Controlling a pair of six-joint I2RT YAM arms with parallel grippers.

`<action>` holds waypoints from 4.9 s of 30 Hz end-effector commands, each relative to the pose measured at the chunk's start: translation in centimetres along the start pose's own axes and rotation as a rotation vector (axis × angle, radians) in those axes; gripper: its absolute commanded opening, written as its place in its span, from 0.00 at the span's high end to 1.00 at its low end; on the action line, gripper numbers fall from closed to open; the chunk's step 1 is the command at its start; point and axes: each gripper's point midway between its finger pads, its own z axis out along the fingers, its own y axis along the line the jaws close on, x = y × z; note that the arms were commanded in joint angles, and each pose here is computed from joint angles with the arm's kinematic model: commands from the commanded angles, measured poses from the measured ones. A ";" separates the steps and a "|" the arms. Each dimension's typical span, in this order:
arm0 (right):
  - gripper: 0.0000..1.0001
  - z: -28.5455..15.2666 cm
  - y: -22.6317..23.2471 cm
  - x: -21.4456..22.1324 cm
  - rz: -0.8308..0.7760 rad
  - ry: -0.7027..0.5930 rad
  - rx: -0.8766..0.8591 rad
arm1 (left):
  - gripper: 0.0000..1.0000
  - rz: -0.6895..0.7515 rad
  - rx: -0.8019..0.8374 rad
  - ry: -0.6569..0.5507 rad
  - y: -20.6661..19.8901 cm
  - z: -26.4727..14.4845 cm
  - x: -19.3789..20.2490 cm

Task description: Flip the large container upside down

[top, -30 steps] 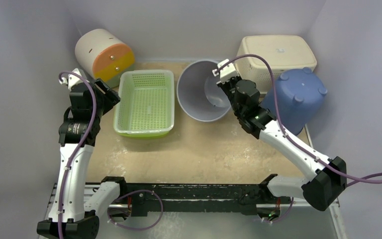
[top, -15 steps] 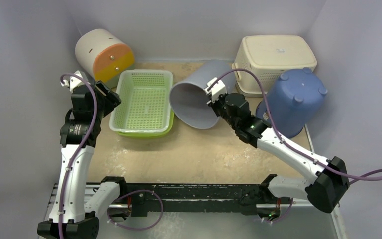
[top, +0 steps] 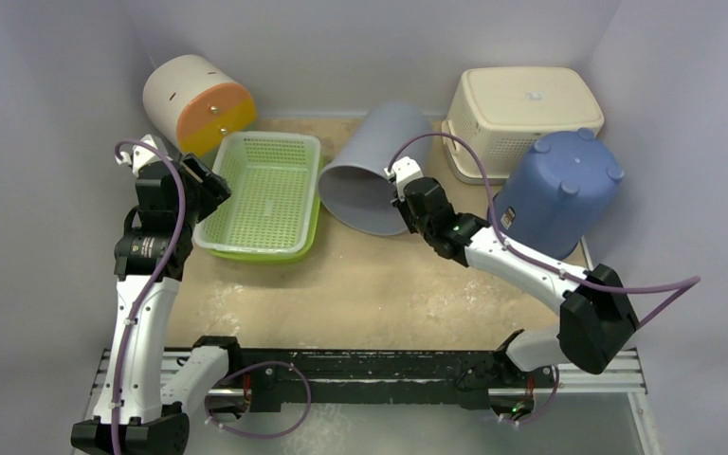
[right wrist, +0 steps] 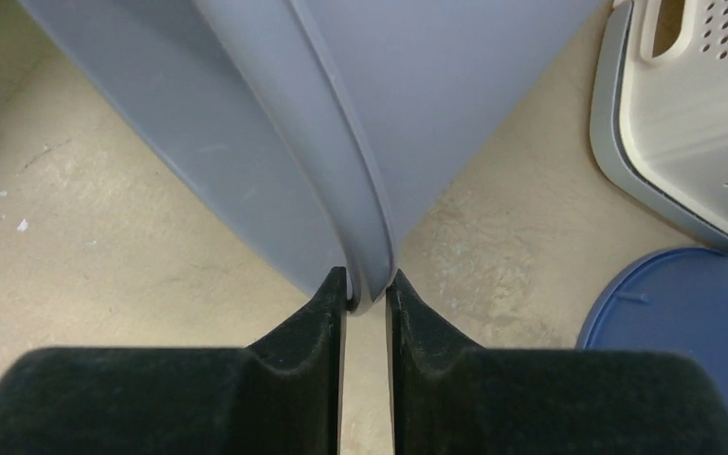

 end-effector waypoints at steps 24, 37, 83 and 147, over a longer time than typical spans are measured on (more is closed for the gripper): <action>0.41 -2.5 1.2 -15.0 0.039 -0.215 -0.138 | 0.38 -0.004 0.041 -0.020 -0.9 1.1 -0.3; 0.80 0.0 4.2 -14.9 -0.019 -0.177 -0.285 | 0.38 0.000 0.018 -0.026 -0.1 0.6 0.0; 0.99 6.1 13.5 4.3 -0.040 0.307 -0.496 | 0.37 0.032 -0.029 -0.003 0.8 0.8 0.3; 0.30 4.0 11.0 -4.3 -0.006 0.147 -0.416 | 0.37 0.020 -0.003 -0.034 0.7 -0.4 -0.1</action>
